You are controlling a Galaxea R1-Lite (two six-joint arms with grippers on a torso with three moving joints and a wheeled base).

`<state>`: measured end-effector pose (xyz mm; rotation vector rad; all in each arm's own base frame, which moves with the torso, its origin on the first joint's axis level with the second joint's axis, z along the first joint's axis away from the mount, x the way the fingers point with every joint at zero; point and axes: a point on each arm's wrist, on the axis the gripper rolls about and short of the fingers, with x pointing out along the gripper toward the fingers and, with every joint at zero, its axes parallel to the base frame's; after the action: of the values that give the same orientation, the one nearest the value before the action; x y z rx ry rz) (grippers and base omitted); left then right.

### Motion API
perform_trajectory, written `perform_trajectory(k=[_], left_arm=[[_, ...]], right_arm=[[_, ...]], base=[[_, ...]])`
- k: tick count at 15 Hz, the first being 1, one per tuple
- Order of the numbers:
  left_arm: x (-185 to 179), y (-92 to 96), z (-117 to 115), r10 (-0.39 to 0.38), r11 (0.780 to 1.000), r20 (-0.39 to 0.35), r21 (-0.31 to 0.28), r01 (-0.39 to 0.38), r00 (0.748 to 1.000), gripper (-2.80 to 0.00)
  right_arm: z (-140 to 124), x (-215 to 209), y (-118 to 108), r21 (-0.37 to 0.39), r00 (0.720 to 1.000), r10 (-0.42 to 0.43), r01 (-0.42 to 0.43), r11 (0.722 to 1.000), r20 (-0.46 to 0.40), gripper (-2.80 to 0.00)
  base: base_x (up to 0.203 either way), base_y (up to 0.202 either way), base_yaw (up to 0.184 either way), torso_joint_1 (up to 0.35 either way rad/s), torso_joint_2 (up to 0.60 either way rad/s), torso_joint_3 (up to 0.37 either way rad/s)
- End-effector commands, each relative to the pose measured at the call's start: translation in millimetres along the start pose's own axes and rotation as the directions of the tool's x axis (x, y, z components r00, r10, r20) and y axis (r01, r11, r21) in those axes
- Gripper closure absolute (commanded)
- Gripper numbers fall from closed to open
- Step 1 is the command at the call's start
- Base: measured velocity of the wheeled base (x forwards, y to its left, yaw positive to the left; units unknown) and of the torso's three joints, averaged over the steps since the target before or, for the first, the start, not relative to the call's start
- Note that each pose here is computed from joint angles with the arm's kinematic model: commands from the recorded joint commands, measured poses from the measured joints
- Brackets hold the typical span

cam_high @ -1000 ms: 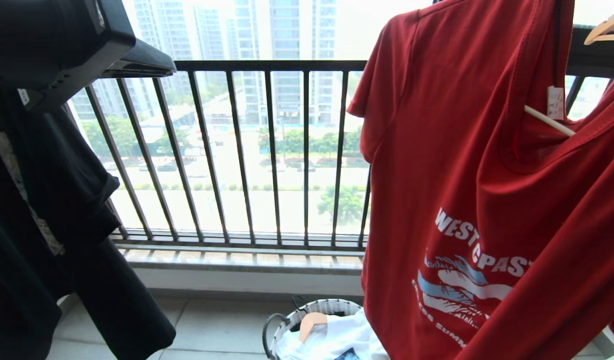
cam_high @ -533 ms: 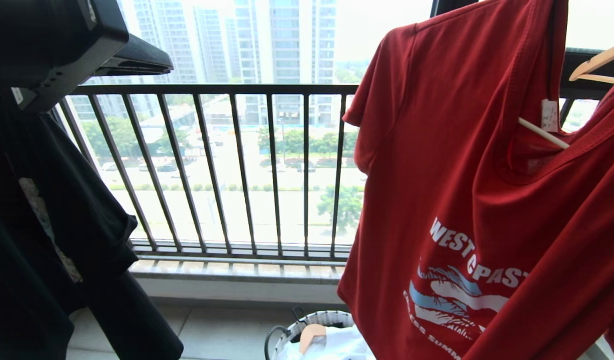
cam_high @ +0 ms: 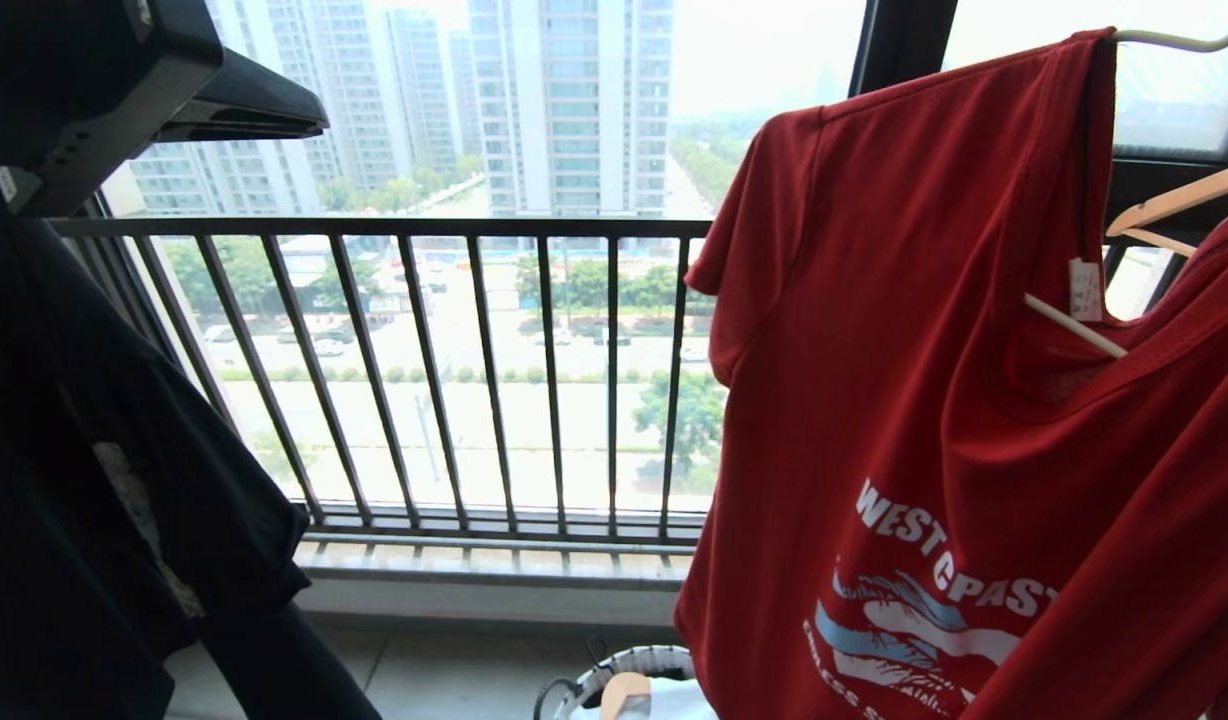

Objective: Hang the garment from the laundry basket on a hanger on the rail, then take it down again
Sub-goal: Hang the clothes rack on the clothesline

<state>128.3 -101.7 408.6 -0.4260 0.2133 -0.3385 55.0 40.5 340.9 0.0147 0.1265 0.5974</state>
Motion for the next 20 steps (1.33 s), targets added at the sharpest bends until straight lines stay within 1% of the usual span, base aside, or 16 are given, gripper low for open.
perform_trajectory(k=[1,4,8,18,20], left_arm=[[-11.3,2.3,3.7,-0.01,1.0,0.02,-0.011,0.011,1.0,0.0],[-22.5,4.5,7.4,-0.024,1.0,0.041,-0.019,0.025,0.999,0.0],[-29.4,5.8,9.6,-0.033,0.999,0.055,-0.024,0.034,0.998,0.0],[-36.3,7.4,11.8,-0.04,0.999,0.069,-0.029,0.042,0.997,0.0],[-37.4,7.4,12.7,-0.042,0.999,0.073,-0.03,0.044,0.996,0.0]], right_arm=[[-8.3,0.2,-0.4,0.002,1.0,0.0,0.0,1.0,-0.022,0.0],[-15.5,-0.2,-0.8,0.001,0.999,-0.001,0.001,1.0,-0.04,0.0],[-24.4,0.4,-1.3,-0.002,0.998,-0.001,0.001,1.0,-0.065,0.0],[-24.7,-2.5,-1.4,0.0,0.998,0.001,-0.001,1.0,-0.057,0.0],[-24.9,-2.6,-1.3,0.01,0.999,0.007,-0.006,1.0,-0.053,0.0]], base=[[0.0,0.0,0.0,0.276,-0.61,-0.334],[0.0,0.0,0.0,0.258,-0.55,-0.297],[0.0,0.0,0.0,0.177,-0.37,-0.2],[0.0,0.0,0.0,0.153,-0.32,-0.167],[0.0,0.0,0.0,0.0,0.0,0.0]])
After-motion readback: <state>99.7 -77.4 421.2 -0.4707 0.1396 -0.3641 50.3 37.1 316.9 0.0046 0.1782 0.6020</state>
